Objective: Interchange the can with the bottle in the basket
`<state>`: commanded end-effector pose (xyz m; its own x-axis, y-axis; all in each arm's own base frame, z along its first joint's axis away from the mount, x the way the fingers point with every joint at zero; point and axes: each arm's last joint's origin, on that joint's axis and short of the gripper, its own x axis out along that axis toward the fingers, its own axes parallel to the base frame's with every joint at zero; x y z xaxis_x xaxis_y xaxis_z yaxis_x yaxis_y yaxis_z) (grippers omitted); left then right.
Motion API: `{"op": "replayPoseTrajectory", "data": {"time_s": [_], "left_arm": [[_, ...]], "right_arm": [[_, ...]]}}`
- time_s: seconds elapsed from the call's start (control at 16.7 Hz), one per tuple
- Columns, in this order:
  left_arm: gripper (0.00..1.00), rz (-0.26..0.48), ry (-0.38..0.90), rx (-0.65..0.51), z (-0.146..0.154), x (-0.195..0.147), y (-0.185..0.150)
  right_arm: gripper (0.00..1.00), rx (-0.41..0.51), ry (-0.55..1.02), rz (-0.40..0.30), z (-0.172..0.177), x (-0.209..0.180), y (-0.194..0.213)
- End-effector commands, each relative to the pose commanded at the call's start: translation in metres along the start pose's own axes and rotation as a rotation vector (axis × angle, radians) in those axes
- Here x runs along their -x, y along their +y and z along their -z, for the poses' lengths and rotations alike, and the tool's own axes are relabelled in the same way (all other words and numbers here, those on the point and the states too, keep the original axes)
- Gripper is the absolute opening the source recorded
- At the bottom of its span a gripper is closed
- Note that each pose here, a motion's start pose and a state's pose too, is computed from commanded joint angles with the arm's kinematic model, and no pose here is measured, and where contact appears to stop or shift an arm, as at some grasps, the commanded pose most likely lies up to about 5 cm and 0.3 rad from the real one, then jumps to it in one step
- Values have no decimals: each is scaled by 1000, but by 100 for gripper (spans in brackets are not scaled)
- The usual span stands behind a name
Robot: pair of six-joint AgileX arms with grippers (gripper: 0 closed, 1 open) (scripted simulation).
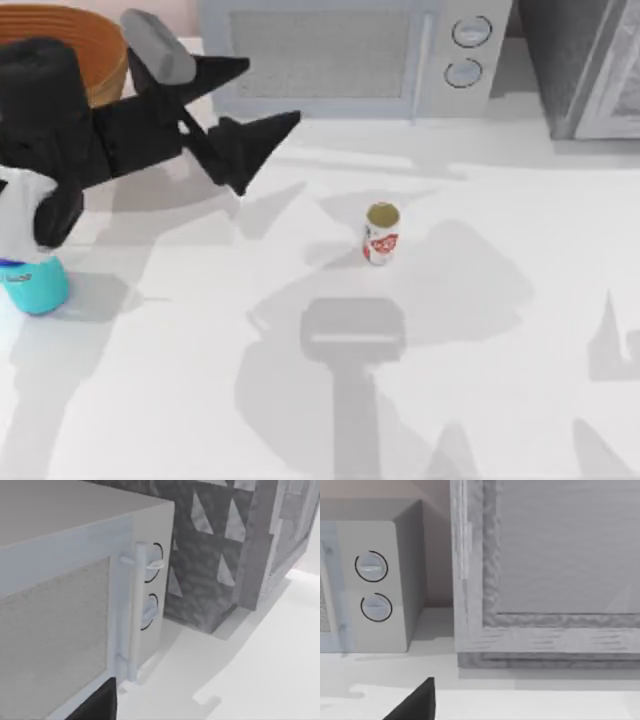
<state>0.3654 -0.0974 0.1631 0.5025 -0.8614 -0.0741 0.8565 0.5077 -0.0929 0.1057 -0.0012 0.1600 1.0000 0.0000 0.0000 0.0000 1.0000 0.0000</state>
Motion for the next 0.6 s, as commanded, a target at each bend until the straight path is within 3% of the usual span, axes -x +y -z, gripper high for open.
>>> {"op": "replayPoseTrajectory", "data": {"time_s": [0.3,0.6], "left_arm": [[100,-365,-38,-31,-64,99,-64],[100,-686,-90,-61,-51,174,-137]], "right_arm": [[100,0,0,0,0,0,0],[100,0,0,0,0,0,0]]}}
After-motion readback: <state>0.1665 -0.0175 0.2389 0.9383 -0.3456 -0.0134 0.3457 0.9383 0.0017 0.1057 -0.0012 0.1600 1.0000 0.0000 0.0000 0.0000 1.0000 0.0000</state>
